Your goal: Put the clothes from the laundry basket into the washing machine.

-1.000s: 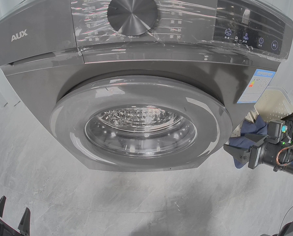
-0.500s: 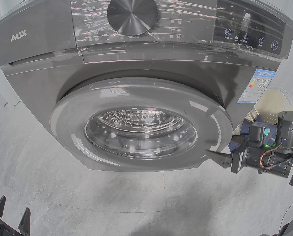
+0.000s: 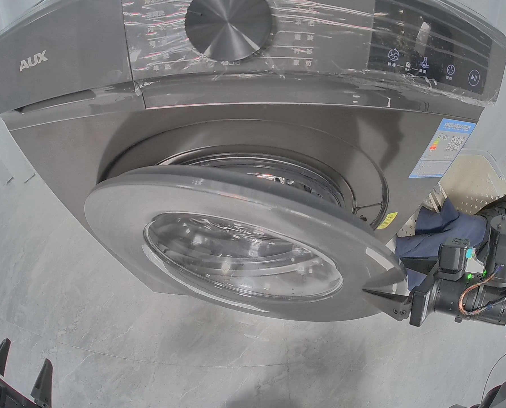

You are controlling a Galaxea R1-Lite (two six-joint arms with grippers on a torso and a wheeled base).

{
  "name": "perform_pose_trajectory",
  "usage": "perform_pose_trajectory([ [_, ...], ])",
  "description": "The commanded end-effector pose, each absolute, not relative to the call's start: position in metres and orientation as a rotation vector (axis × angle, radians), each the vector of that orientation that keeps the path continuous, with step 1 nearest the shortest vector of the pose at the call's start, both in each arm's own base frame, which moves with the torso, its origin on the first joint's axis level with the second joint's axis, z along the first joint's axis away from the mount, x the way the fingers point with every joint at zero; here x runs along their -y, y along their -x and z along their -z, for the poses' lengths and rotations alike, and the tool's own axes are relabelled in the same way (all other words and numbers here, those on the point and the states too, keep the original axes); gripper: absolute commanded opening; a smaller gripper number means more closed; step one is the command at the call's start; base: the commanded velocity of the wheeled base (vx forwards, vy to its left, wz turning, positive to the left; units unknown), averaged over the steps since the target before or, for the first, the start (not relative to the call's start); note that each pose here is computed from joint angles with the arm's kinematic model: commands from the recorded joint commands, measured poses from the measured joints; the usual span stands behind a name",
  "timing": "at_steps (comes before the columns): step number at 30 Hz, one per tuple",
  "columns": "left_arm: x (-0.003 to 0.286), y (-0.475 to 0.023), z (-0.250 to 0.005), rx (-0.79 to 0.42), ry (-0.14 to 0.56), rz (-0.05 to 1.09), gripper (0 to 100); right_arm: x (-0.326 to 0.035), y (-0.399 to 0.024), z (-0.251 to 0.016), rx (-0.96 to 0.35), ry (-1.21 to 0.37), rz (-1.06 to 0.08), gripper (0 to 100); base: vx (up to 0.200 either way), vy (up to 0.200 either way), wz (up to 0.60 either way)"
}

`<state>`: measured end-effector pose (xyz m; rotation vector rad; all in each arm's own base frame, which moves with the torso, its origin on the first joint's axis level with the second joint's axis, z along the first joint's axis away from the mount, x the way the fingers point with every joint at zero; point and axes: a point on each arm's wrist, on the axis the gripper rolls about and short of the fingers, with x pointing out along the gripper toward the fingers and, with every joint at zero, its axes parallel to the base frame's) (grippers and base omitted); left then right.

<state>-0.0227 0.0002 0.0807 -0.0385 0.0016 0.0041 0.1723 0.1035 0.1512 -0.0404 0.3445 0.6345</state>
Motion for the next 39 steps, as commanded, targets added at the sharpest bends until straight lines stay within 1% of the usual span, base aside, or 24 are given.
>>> perform_pose_trajectory([
  [1, 0.0, 0.023, -0.076, -0.005, 0.04, -0.005, 100, -0.109, -0.171, -0.151, -0.348, 0.044, -0.657, 100, -0.2, 0.0, 0.0],
  [2, 0.0, 0.023, -0.076, -0.005, 0.04, -0.005, 100, -0.11, -0.169, -0.15, -0.354, 0.047, -0.67, 100, -0.2, 0.0, 0.0],
  [9, 0.0, 0.023, -0.076, -0.005, 0.04, -0.005, 100, -0.115, -0.156, -0.141, -0.388, 0.063, -0.726, 100, 0.0, 0.0, 0.0],
  [17, 0.0, 0.023, -0.076, -0.005, 0.037, -0.005, 100, -0.114, -0.159, -0.143, -0.379, 0.059, -0.712, 100, 0.0, 0.0, 0.0],
  [20, 0.0, 0.023, -0.076, -0.005, 0.037, -0.005, 100, -0.122, -0.174, -0.146, -0.373, 0.059, -0.686, 100, 0.0, 0.0, 0.0],
  [24, 0.0, 0.023, -0.076, -0.005, 0.038, -0.005, 100, -0.127, -0.181, -0.146, -0.375, 0.058, -0.683, 100, -0.2, 0.0, 0.0],
  [26, 0.0, 0.023, -0.076, -0.005, 0.04, -0.005, 100, -0.128, -0.177, -0.144, -0.382, 0.064, -0.7, 100, -0.2, 0.0, 0.0],
  [28, 0.0, 0.023, -0.076, -0.005, 0.04, -0.005, 100, -0.131, -0.168, -0.142, -0.39, 0.072, -0.737, 100, 0.0, 0.0, 0.0],
  [29, 0.0, 0.023, -0.076, -0.005, 0.04, -0.005, 100, -0.131, -0.168, -0.142, -0.39, 0.072, -0.737, 100, 0.0, 0.0, 0.0],
  [30, 0.0, 0.023, -0.076, -0.005, 0.04, -0.005, 100, -0.131, -0.159, -0.143, -0.385, 0.07, -0.763, 100, 0.0, 0.0, 0.0],
  [36, 0.0, 0.023, -0.076, -0.005, 0.04, -0.005, 100, -0.116, -0.145, -0.135, -0.405, 0.077, -0.743, 100, 0.0, 0.0, 0.0],
  [39, 0.0, 0.023, -0.076, -0.005, 0.038, -0.005, 100, -0.102, -0.133, -0.122, -0.451, 0.098, -0.723, 100, 0.0, 0.0, 0.0],
])
